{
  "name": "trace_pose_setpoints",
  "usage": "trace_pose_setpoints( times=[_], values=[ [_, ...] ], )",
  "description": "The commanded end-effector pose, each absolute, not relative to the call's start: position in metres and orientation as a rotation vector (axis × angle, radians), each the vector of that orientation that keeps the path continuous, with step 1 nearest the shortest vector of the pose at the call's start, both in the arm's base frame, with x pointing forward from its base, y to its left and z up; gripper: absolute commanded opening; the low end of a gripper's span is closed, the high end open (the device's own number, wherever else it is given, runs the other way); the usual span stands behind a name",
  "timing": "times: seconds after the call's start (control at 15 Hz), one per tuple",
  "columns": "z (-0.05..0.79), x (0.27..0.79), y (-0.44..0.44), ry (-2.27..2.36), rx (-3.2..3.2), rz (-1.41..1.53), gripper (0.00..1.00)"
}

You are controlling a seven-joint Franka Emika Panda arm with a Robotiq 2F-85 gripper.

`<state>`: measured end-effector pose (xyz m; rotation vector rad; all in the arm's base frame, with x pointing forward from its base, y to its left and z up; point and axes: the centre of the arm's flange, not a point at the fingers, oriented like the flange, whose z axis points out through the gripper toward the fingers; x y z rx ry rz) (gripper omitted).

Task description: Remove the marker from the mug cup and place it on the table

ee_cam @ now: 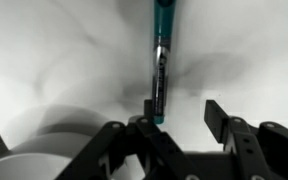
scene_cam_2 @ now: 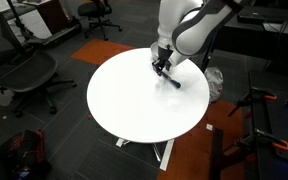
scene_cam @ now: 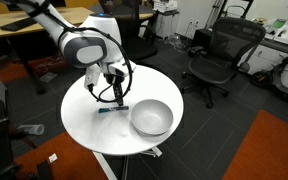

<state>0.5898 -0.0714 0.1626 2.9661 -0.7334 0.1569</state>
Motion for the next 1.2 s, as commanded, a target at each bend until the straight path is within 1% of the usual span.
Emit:
trace_pose_setpoints(
  times=[0.0,0.07,0.13,0.53,1.13],
  values=[
    [0.183,0.596,-0.069,-0.745,2.961,0.188,0.88],
    [0.19,0.598,-0.068,-0.752,2.959,0.188,0.97],
    [0.198,0.598,-0.068,-0.754,2.963,0.189,1.0],
    [0.254,0.598,-0.067,-0.741,2.953,0.236,1.0],
    [0.309,0.587,-0.065,-0.696,2.965,0.148,1.0]
  ],
)
